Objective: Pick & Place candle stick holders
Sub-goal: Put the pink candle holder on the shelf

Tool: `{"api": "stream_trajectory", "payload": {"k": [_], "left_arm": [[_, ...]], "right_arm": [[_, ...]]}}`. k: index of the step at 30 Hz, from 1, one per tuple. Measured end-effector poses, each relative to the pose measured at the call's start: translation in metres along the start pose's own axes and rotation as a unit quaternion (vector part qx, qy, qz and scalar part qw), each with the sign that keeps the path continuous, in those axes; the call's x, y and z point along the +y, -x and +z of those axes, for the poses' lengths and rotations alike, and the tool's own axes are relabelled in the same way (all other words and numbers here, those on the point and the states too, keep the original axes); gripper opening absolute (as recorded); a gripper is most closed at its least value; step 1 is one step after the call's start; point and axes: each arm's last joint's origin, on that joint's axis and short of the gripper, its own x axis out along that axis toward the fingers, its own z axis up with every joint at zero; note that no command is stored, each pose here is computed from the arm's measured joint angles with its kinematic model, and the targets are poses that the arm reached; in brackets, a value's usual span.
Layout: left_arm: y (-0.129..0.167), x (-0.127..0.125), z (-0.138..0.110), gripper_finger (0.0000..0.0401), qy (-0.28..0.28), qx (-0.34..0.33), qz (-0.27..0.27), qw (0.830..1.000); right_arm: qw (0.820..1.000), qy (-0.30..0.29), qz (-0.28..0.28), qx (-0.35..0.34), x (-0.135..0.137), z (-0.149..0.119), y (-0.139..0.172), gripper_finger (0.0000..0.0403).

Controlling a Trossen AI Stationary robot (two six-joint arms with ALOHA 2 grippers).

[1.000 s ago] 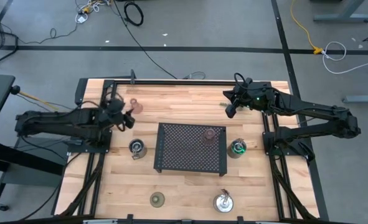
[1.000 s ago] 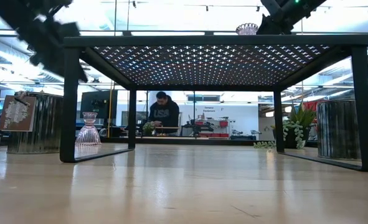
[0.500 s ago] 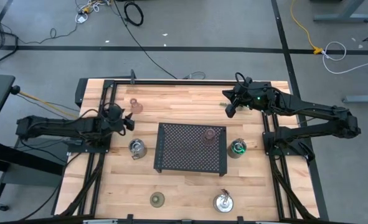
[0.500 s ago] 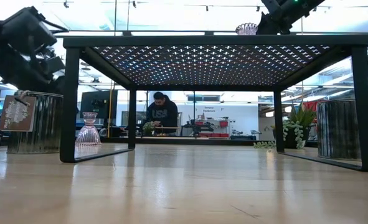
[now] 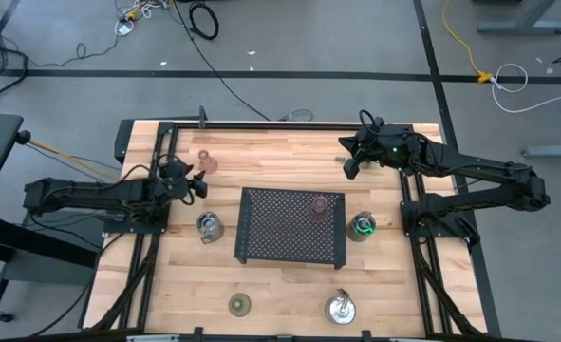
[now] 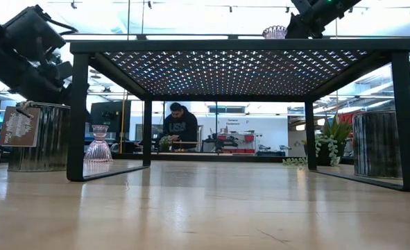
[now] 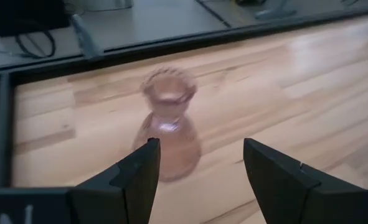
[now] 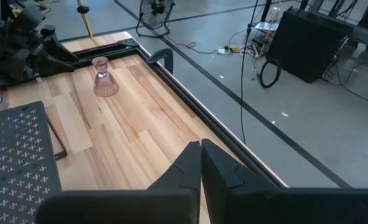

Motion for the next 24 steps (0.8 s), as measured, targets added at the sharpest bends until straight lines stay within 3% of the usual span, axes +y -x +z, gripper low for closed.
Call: {"api": "stream_trajectory", "payload": {"k": [4, 11, 24], "left_arm": [[-0.003, -0.005, 0.005, 0.0234, -0.011, -0.009, -0.019, 1.0], [-0.016, 0.007, -0.001, 0.0234, -0.01, 0.018, 0.079, 0.997], [-0.037, 0.001, 0.0, 0.0234, -0.053, 0.05, 0.064, 0.995]], "right_arm": [[1.0, 0.001, 0.0, -0.001, 0.0, 0.0, 0.0, 0.0013], [1.0, -0.001, 0.001, 0.0, 0.0, 0.0, 0.0, 0.0013], [1.0, -0.002, 0.0, -0.001, 0.0, 0.0, 0.0, 0.0013]]}}
